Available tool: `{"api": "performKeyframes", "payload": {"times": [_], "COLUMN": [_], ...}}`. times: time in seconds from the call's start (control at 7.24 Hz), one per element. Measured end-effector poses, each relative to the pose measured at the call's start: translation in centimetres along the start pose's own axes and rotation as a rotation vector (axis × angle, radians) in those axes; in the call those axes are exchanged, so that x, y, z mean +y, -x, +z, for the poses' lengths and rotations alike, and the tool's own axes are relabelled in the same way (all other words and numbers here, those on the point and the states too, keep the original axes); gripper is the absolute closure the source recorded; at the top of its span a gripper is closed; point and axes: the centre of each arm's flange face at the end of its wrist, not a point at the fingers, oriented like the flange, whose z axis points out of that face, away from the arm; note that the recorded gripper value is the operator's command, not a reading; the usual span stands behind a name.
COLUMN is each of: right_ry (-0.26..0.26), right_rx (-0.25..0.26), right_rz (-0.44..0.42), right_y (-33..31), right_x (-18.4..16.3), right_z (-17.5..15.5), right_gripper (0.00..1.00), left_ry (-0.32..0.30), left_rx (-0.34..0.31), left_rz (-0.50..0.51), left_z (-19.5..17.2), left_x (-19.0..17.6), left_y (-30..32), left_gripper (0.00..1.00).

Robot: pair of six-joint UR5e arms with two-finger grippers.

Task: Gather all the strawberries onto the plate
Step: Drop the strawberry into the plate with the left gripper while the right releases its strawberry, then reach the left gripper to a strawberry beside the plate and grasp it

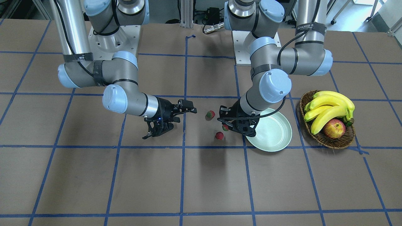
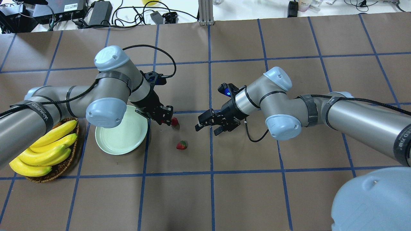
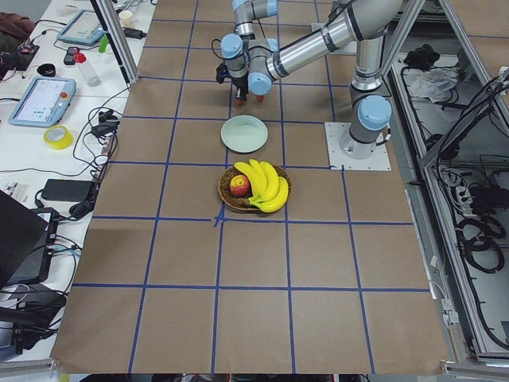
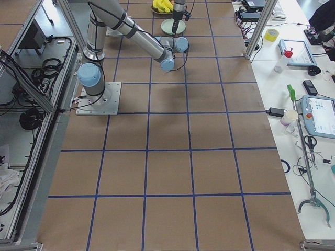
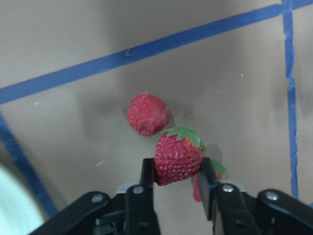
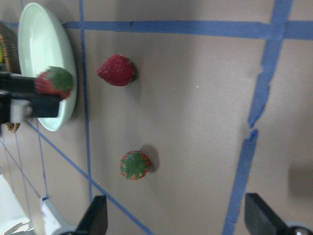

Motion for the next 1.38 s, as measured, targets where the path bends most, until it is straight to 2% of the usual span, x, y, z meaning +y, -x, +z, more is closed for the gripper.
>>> {"api": "performKeyframes", "payload": {"times": [0.28, 0.41, 0.55, 0.69, 0.83, 0.97, 1.1, 1.38], "right_ry": [-0.06, -0.089, -0.1, -0.101, -0.119, -0.162, -0.201, -0.228], "right_rx": [0.347, 0.479, 0.59, 0.65, 0.716, 0.794, 0.818, 0.776], "right_rz": [-0.037, -0.044, -0.039, -0.032, -0.033, -0.042, -0.055, -0.071], "right_y": [0.0, 1.2, 3.3, 6.6, 10.3, 13.7, 16.1, 17.8], "right_x": [-0.3, -1.0, -1.3, -1.0, -0.7, 0.0, 0.5, 0.9], "right_z": [-5.3, -9.0, -13.5, -18.6, -24.1, -29.3, -32.2, -33.3], "right_gripper": [0.0, 0.0, 0.0, 0.0, 0.0, 0.0, 0.0, 0.0], "left_ry": [-0.02, -0.018, -0.003, 0.022, 0.043, 0.061, 0.075, 0.071], "left_rx": [-0.008, -0.002, 0.009, 0.022, 0.032, 0.04, 0.046, 0.047], "left_rz": [-0.089, -0.111, -0.117, -0.122, -0.13, -0.14, -0.152, -0.212], "left_z": [-4.3, -4.6, -4.0, -2.6, -1.5, -1.0, -1.1, -2.7], "left_x": [-0.8, -0.5, 0.0, 0.5, 0.9, 1.2, 1.5, 1.6], "left_y": [6.6, 10.0, 12.2, 13.3, 13.8, 14.0, 14.0, 13.1], "left_gripper": [1.0, 1.0, 0.98, 0.05, 0.0, 0.0, 0.0, 0.0]}}
